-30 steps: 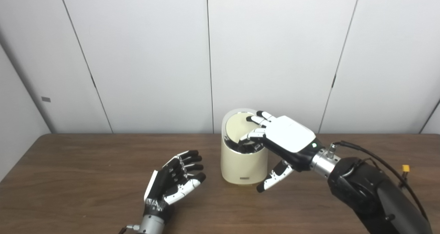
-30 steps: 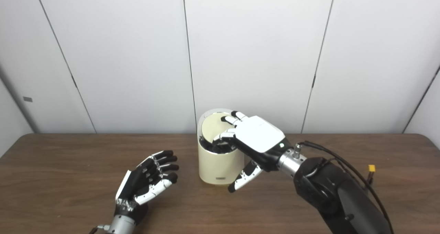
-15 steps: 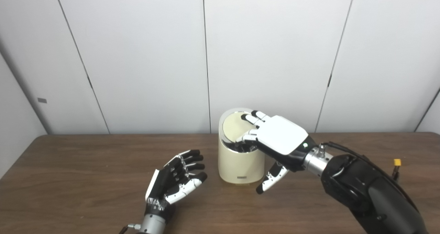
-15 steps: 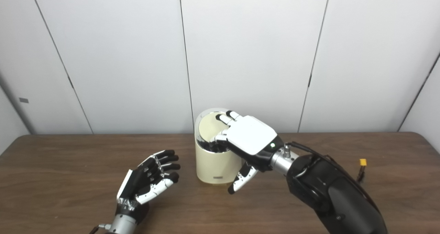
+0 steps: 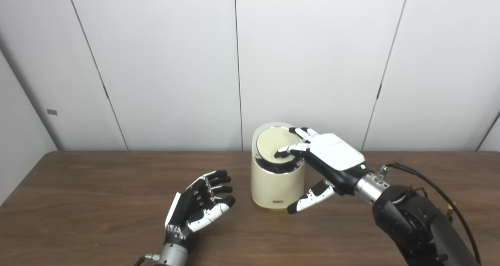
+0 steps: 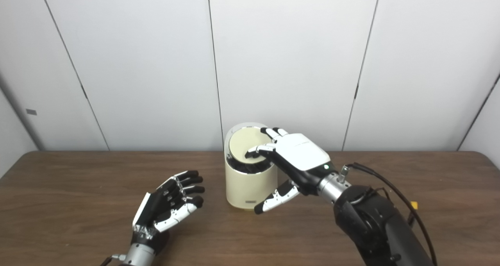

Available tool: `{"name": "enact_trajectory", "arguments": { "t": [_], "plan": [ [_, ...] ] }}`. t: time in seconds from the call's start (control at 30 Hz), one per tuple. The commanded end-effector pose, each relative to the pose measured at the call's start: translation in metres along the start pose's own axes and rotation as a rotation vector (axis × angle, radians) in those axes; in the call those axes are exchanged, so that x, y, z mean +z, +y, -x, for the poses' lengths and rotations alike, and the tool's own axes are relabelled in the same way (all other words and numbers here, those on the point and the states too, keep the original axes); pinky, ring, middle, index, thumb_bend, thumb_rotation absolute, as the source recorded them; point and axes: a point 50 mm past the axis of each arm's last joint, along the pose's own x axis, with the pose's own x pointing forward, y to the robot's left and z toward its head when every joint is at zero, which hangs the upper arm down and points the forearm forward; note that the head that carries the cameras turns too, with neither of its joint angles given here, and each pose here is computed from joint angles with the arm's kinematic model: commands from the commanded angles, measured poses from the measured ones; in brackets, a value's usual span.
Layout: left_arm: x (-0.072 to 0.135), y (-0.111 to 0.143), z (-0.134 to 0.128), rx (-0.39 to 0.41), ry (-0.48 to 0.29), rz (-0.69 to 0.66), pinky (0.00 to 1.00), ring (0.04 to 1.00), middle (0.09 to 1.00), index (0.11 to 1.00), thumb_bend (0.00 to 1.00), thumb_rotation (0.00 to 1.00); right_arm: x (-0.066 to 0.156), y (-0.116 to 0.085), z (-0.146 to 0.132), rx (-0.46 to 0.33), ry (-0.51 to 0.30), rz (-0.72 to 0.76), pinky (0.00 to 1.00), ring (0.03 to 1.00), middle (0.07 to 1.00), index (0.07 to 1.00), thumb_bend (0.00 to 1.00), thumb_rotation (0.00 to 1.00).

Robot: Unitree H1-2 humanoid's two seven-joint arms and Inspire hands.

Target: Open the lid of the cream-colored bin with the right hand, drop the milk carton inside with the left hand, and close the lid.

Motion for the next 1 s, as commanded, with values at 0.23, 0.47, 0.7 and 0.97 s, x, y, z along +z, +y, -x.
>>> {"name": "enact_trajectory", "arguments": {
  "t": [0.23,0.47,0.7,0.97],
  "plan": [
    [0.017,-0.003,-0.011,-0.026,-0.081,-0.011,0.51,0.672,0.729,0.754,0.69,0.15,-0.002,-0.028,0.001,-0.266,0.039,-0.07,1.0,1.0,0.873,0.864,0.78,0.48],
    [0.019,-0.003,-0.011,-0.026,-0.09,-0.031,0.52,0.678,0.733,0.76,0.69,0.14,-0.02,-0.015,0.021,-0.326,0.139,-0.323,0.85,0.907,0.872,0.861,0.83,0.41],
    [0.021,-0.003,-0.009,-0.041,-0.121,-0.091,0.51,0.672,0.738,0.774,0.67,0.16,-0.035,0.018,0.049,-0.356,0.154,-0.564,0.79,0.9,0.931,0.958,0.83,0.36],
    [0.023,-0.002,-0.009,-0.051,-0.138,-0.071,0.5,0.673,0.756,0.8,0.7,0.17,-0.034,0.039,0.067,-0.379,0.127,-0.664,0.79,0.898,0.941,0.94,0.82,0.35]
  ]
}}
